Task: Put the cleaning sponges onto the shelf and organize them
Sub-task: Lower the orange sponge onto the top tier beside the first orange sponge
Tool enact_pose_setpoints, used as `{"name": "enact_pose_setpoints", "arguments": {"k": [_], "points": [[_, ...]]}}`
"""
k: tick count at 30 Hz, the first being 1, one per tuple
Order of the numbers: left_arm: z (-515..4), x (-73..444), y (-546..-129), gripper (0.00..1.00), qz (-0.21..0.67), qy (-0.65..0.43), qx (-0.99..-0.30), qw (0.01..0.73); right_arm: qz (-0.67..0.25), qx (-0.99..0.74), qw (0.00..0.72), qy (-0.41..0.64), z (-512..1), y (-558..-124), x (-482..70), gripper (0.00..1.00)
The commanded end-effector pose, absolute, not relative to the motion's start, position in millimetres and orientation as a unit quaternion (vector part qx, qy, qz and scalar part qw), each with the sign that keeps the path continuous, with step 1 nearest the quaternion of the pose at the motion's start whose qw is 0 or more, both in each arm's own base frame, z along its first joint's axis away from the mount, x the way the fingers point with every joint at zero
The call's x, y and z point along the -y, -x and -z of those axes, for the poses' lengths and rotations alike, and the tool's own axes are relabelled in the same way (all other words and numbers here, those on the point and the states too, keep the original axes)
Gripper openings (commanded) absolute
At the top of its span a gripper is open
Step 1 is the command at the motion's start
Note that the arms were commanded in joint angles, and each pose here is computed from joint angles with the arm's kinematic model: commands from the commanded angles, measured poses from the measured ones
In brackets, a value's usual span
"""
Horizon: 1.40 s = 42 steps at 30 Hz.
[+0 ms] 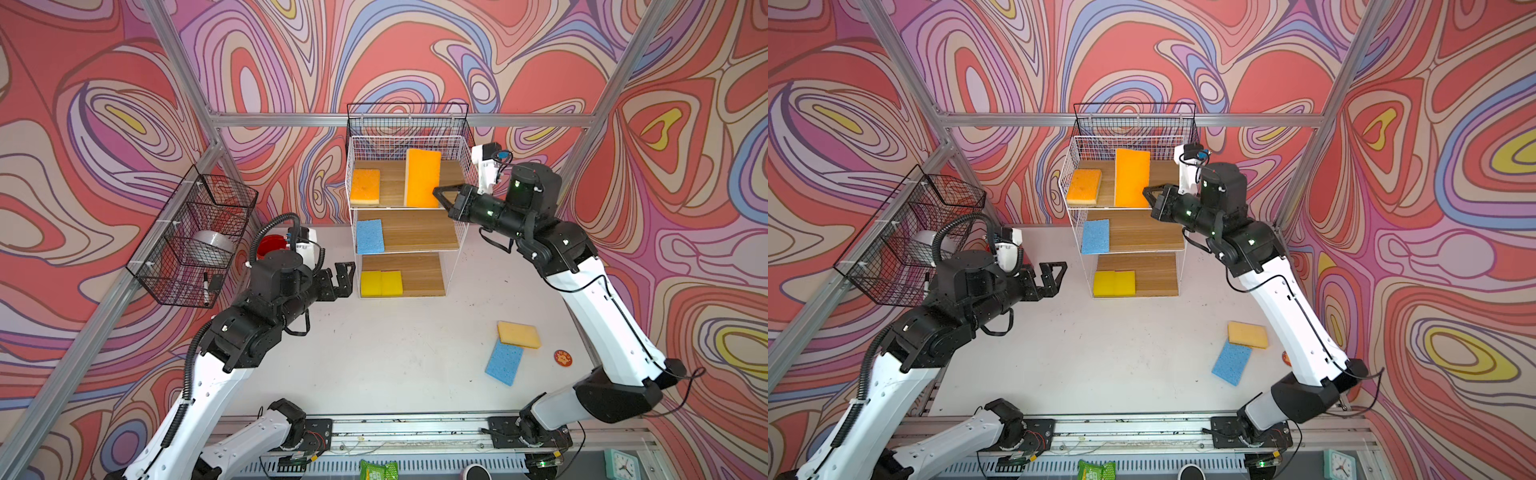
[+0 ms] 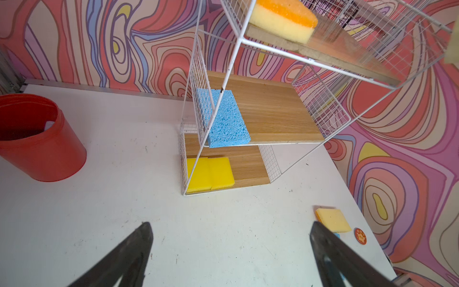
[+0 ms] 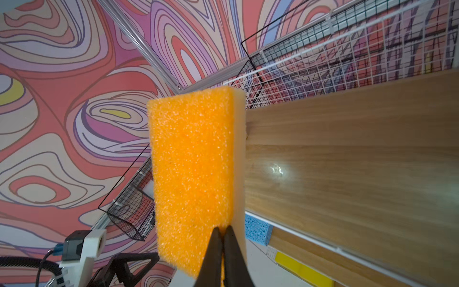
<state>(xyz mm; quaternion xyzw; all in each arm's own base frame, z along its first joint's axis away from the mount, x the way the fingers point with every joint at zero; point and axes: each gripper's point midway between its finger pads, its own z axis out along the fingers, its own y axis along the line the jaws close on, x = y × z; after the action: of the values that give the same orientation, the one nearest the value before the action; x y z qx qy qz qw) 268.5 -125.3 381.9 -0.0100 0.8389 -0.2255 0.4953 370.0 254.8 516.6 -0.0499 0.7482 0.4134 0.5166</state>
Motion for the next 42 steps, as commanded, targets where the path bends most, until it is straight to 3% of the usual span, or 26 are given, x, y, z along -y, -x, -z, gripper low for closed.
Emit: {"name": "enact_pose_setpoints", "arguments": {"k": [1,9,17,42], "points": [[-391.4,132.2,-272.6,1.00,0.271,0.004,-0.831,0.486,-0.405,-0.758,0.510,0.030,-514.7,-380.5,-262.4,0.00],[-386.6,117.0,-282.4,1.00,0.298,0.034,-0.823,0.483,-0.400,-0.770,0.496,0.021,-503.5,-406.9,-305.5,0.00],[-361.4,106.8,-284.8,1.00,0.314,0.056,-0.828,0.462,-0.375,-0.785,0.492,-0.012,-476.8,-423.0,-303.1,0.00],[-353.2,103.3,-288.0,1.00,0.313,0.060,-0.832,0.454,-0.413,-0.732,0.542,-0.003,-524.0,-401.1,-287.8,0.00]]}}
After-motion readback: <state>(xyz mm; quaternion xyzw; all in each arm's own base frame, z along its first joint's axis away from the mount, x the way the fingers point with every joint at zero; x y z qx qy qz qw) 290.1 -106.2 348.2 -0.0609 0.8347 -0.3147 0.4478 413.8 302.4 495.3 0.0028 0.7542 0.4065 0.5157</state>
